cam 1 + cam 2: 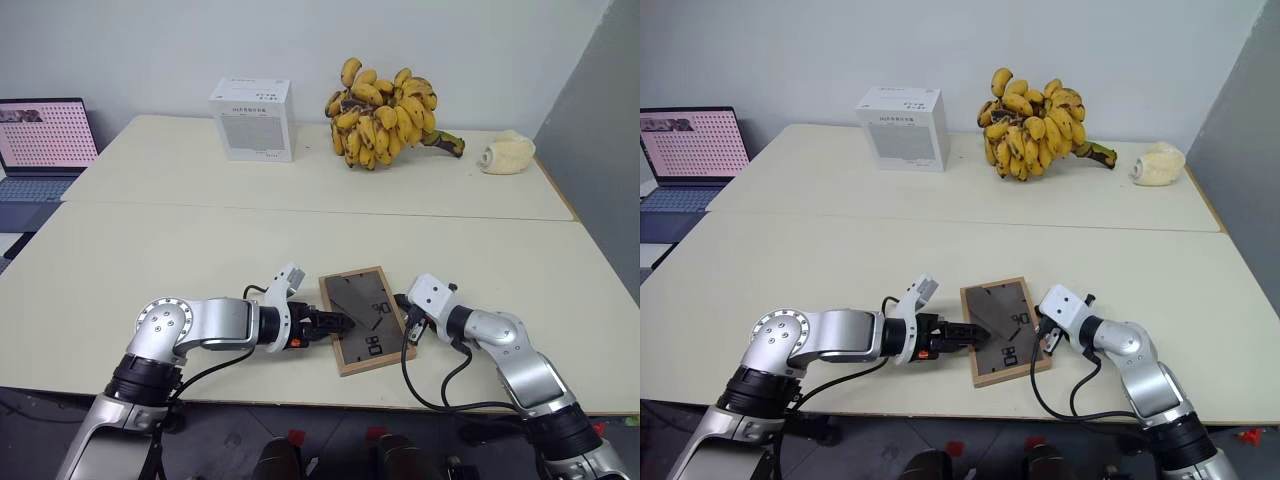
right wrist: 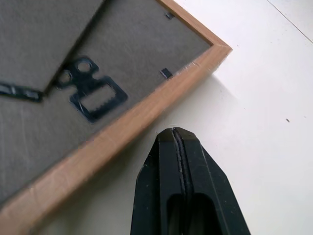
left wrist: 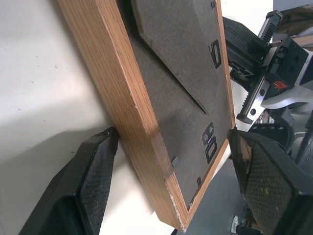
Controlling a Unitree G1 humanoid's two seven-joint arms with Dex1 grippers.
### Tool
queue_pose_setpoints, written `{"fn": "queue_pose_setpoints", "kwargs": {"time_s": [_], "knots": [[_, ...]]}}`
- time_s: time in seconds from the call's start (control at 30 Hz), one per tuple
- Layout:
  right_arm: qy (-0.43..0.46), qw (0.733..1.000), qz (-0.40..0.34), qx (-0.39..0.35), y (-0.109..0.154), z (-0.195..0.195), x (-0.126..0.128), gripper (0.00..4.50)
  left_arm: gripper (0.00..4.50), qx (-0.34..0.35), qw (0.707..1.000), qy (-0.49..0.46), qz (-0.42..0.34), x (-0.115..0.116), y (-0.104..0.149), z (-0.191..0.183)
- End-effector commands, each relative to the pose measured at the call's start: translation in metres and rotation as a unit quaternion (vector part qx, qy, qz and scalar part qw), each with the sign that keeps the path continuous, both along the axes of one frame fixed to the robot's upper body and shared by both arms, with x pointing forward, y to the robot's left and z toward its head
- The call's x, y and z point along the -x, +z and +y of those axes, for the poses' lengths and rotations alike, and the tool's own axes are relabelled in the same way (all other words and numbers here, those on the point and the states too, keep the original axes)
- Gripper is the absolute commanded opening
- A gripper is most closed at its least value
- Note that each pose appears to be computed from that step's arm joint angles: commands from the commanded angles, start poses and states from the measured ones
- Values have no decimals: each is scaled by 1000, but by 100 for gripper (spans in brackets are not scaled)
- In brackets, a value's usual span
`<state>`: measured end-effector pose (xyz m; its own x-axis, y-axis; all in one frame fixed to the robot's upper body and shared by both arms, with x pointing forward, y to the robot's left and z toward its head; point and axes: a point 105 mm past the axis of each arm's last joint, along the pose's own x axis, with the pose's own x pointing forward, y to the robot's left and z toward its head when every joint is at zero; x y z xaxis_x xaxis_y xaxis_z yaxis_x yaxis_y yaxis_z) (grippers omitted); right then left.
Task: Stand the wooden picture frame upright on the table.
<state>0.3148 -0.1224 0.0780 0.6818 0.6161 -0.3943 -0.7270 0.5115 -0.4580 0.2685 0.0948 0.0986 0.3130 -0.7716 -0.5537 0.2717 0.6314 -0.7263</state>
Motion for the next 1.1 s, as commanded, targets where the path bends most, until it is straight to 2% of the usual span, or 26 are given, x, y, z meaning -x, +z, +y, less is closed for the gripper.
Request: {"fn": "queue_pose_setpoints", "kwargs": {"time_s": [0.03,0.23,0.43,0.8,1.1], "knots": [[8,1000,-1,23,5,-16,6,0,378,-81,996,10,32,7,-23,23],[24,998,41,39,-14,-16,19,0,378,-82,996,6,29,9,-32,12],[27,997,60,32,-19,-7,26,0,378,-82,996,18,40,13,-41,10],[25,998,46,-41,14,31,29,0,378,-78,996,27,25,2,-37,4],[2,997,43,-57,17,32,23,0,378,-67,997,30,20,-2,-35,0]]}}
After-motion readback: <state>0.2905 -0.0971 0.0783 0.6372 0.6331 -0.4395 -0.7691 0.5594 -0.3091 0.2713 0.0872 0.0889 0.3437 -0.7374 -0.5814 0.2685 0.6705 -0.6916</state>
